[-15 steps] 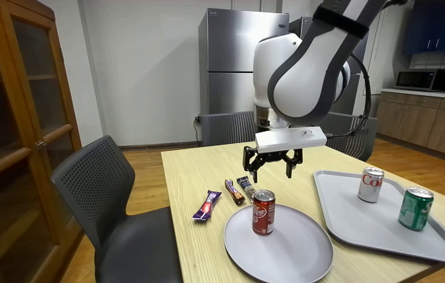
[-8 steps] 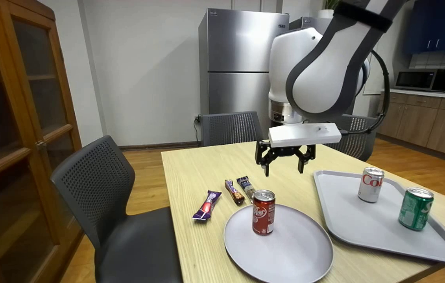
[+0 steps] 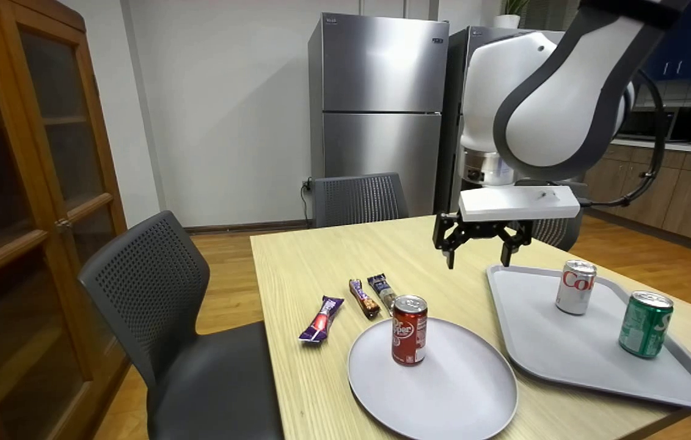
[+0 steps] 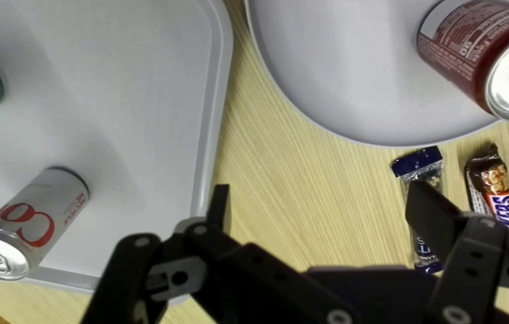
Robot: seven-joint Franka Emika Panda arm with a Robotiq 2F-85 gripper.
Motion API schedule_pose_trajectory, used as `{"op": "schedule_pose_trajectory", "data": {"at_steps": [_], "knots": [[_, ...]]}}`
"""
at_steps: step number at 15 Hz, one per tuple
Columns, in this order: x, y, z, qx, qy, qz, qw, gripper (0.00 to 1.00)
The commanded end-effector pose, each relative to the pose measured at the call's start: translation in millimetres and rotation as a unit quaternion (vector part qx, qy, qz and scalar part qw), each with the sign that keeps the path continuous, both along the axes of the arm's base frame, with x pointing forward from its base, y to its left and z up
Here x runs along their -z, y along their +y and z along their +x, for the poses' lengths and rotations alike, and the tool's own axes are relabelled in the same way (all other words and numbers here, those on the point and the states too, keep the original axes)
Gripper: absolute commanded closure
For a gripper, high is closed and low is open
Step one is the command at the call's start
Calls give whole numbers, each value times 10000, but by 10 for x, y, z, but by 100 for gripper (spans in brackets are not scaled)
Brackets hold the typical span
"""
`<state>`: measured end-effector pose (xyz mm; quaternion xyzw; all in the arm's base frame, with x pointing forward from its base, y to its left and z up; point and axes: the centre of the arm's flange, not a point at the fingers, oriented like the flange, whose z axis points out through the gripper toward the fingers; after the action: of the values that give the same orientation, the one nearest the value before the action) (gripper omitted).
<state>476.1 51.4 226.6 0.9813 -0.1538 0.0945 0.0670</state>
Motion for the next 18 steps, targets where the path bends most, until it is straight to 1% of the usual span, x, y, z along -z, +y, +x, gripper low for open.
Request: {"op": "schedule_pose_trajectory", "data": {"at_steps": [1,7,10,11,13,18], "knots": [[-129,-274,-198,117,-126,42,9998,0],[-134,-762,-286,466,-121,30,9988,0],[10,-960,-293,718,57,-56,9974,0],[-17,-865,-212,707,13,-11,9975,0],[20,-949,-244,797,60,-17,9968,0],[36,-956,-250,804,78,-21,9967,0]]}}
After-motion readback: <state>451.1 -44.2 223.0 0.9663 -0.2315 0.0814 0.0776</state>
